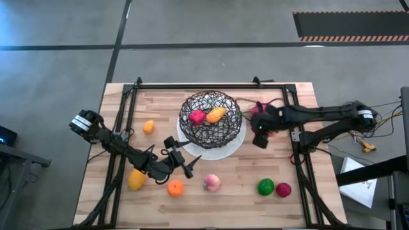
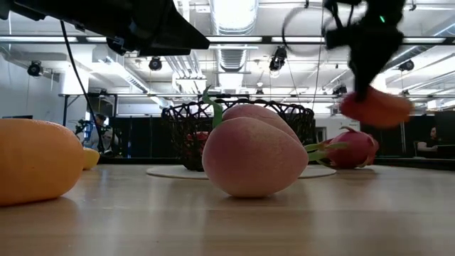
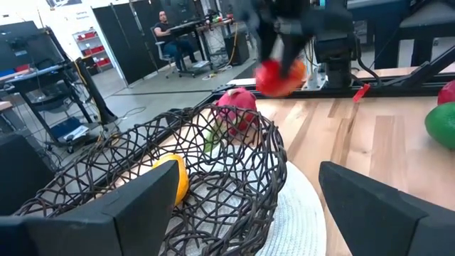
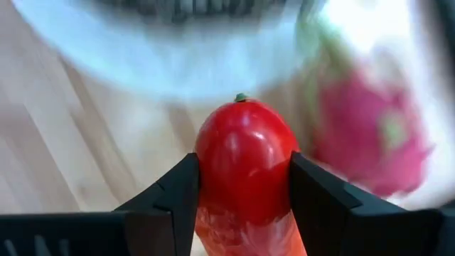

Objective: Build produce basket
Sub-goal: Put the red mango into the wire basket

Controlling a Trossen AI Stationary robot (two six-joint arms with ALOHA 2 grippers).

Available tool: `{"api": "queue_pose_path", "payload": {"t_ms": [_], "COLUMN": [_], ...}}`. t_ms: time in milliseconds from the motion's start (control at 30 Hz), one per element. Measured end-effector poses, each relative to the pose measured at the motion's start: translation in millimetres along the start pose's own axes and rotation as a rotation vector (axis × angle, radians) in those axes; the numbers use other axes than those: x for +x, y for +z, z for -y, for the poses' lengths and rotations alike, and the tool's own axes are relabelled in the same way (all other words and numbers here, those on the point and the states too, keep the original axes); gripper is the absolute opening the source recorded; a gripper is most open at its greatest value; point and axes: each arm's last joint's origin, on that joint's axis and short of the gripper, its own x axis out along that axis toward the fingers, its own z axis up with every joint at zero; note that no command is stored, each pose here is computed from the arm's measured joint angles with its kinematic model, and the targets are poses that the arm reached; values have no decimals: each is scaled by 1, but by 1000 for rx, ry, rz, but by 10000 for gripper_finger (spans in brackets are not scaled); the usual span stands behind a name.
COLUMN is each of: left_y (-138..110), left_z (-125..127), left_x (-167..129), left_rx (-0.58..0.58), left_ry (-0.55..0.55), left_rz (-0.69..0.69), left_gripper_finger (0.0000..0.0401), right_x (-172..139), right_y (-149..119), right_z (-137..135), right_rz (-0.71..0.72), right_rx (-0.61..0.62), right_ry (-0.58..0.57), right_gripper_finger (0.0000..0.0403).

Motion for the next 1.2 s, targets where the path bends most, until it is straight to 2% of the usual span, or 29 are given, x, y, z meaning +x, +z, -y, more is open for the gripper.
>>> {"api": "queue_pose_path", "payload": {"t_ms": [100,233,333,400,533,667,833,1000,1200], "left_y": [1,1,1,1,1,1,1,1,1], "left_z": [0,0,0,0,0,0,0,0,0], "left_x": [0,0,0,0,0,0,0,0,0], "left_rx": [-2,-2,-2,-2,-3,-3,-4,-4,-5], "left_ry": [0,0,0,0,0,0,1,1,1], "left_rz": [1,1,1,1,2,2,2,2,2], "left_gripper_finger": [322,322,322,322,322,322,322,322,322], "right_x": [-24,-41,-34,-20,24,68,101,112,96], "right_y": [23,58,83,96,109,113,112,110,108], "right_z": [0,-8,-20,-28,-39,-47,-50,-49,-43], "right_rz": [196,466,599,633,538,415,313,270,274], "right_rx": [9,-50,-124,-195,-330,-418,-499,-506,-523], "right_ry": [5,94,178,170,125,172,166,113,19], "right_gripper_finger": [168,168,168,168,168,168,177,221,278]}}
